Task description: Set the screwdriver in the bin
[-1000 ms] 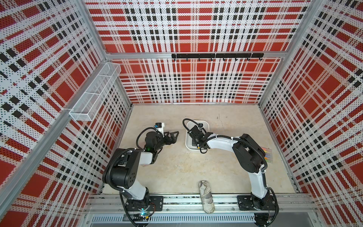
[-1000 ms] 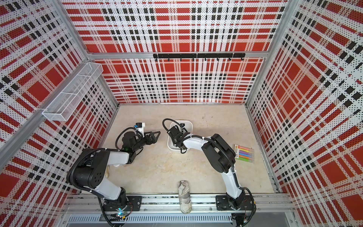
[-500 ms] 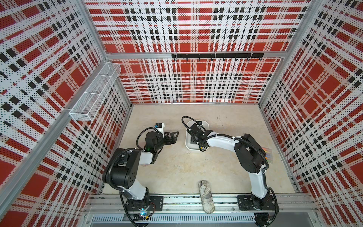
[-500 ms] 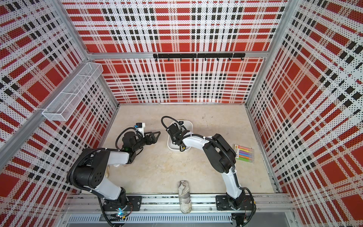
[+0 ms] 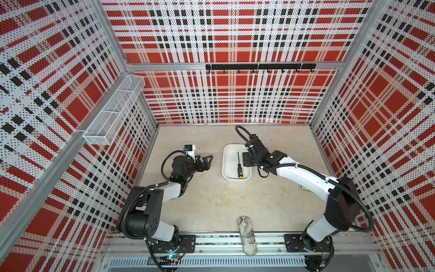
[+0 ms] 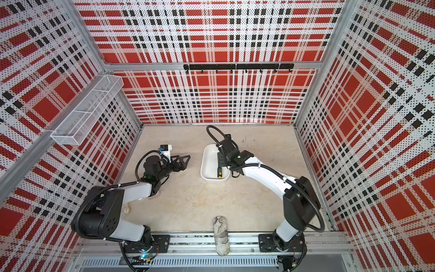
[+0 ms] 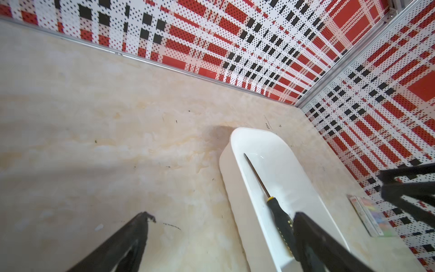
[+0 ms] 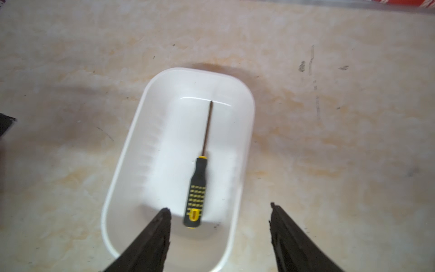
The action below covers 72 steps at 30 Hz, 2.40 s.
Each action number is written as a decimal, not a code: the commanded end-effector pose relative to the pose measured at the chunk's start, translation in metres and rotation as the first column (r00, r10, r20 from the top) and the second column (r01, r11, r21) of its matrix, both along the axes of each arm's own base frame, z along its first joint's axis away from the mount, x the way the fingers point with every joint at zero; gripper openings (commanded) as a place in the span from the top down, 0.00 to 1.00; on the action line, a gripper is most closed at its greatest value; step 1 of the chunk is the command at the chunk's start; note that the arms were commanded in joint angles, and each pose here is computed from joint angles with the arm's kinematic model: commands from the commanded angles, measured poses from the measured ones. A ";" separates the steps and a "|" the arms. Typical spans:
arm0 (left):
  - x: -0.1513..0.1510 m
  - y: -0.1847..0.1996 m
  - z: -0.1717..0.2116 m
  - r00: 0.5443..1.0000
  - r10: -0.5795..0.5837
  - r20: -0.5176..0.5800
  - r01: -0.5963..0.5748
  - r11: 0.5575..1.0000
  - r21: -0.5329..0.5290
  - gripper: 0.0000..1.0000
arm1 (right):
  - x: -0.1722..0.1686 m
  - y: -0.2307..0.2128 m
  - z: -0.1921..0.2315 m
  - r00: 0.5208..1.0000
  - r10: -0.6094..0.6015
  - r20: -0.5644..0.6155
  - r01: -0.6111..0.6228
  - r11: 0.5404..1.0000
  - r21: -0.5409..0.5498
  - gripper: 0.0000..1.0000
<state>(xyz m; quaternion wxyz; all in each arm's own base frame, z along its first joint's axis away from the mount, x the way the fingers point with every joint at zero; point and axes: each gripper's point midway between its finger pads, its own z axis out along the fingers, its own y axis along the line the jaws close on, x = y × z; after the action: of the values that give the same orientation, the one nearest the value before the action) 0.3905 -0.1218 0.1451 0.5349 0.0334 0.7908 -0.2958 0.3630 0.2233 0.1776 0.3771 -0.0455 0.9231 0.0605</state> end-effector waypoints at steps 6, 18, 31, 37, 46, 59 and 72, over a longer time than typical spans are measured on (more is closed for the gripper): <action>0.000 0.053 0.043 0.963 0.219 0.158 -0.240 0.962 0.130 0.02 | -0.015 -0.099 0.012 0.960 0.055 0.274 0.002 0.979 -0.203 0.17; -0.022 0.113 0.068 0.847 0.404 0.346 -0.497 0.832 0.247 0.02 | -0.018 -0.178 -0.008 0.915 -0.095 0.391 0.129 0.990 -0.062 0.16; -0.052 0.133 0.068 0.753 0.350 0.557 -0.548 0.802 0.238 0.02 | -0.001 -0.220 -0.024 0.820 -0.205 0.535 0.201 0.977 0.067 0.17; -0.052 0.141 0.066 0.740 0.388 0.550 -0.548 0.821 0.158 0.02 | 0.009 -0.230 -0.031 0.793 -0.225 0.566 0.218 0.973 0.080 0.17; -0.046 0.139 0.050 0.771 0.372 0.517 -0.517 0.840 0.166 0.02 | 0.026 -0.233 -0.033 0.766 -0.233 0.599 0.217 0.971 0.100 0.18; -0.042 0.141 0.034 0.769 0.381 0.512 -0.516 0.844 0.146 0.02 | 0.021 -0.239 -0.046 0.737 -0.267 0.621 0.246 0.962 0.121 0.18; -0.007 0.159 0.012 0.738 0.540 0.405 -0.654 0.720 0.232 0.02 | 0.024 -0.240 -0.047 0.740 -0.267 0.617 0.252 0.961 0.114 0.10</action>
<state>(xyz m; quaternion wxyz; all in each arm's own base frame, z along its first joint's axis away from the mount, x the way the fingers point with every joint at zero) 0.3845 0.0214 0.1704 0.7221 -0.0594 0.6890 0.0170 0.3838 -0.0126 0.1250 0.6586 0.0652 0.7497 0.0051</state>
